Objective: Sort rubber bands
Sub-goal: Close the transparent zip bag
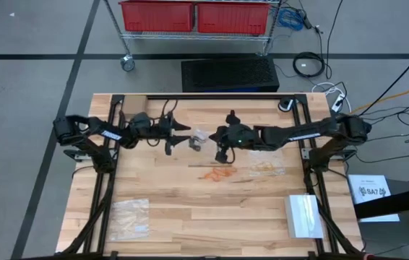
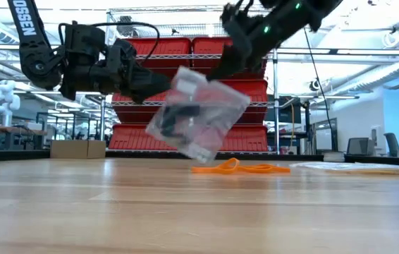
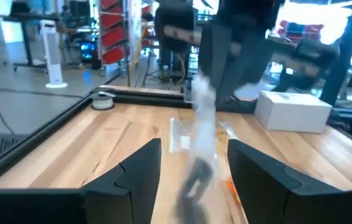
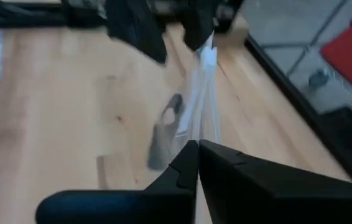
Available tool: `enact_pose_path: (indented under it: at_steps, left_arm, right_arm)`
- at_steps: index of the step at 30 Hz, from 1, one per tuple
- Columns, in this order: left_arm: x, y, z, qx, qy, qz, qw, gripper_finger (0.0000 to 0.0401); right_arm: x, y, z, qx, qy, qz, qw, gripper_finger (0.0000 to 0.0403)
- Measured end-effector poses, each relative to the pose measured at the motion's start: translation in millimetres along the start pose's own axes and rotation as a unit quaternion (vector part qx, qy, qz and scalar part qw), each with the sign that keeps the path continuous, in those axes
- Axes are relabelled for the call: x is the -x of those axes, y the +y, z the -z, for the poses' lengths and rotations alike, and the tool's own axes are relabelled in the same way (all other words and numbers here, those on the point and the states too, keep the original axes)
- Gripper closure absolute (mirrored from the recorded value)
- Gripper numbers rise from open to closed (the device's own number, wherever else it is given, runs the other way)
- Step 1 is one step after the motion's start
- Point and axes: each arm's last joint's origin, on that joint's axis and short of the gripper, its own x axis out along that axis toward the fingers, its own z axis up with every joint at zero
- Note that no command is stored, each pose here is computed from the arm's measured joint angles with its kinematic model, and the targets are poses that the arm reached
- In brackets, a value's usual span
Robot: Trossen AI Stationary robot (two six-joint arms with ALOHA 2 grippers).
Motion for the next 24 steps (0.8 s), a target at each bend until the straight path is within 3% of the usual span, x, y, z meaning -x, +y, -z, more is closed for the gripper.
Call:
enact_pose_path:
  at_steps: [8,14,19,24]
  left_arm:
    - [-19.3,-7.7,-10.0,0.001,0.007,0.043,0.999,0.0209]
    - [-31.6,-7.5,-22.3,0.047,0.012,0.105,0.993,0.0209]
    - [-40.0,-3.4,-18.6,0.060,0.074,0.088,0.992,0.0222]
    - [-45.6,-0.6,-22.8,0.053,0.085,0.073,0.992,0.0271]
  right_arm:
    - [13.8,6.4,-4.1,0.054,-0.003,-0.018,0.998,0.0403]
    - [13.9,7.3,-0.3,0.061,0.016,-0.027,0.998,0.0403]
    - [15.6,6.9,-5.0,0.064,0.022,-0.027,0.997,0.0403]
    - [16.9,7.3,-7.1,0.074,0.029,-0.038,0.996,0.0403]
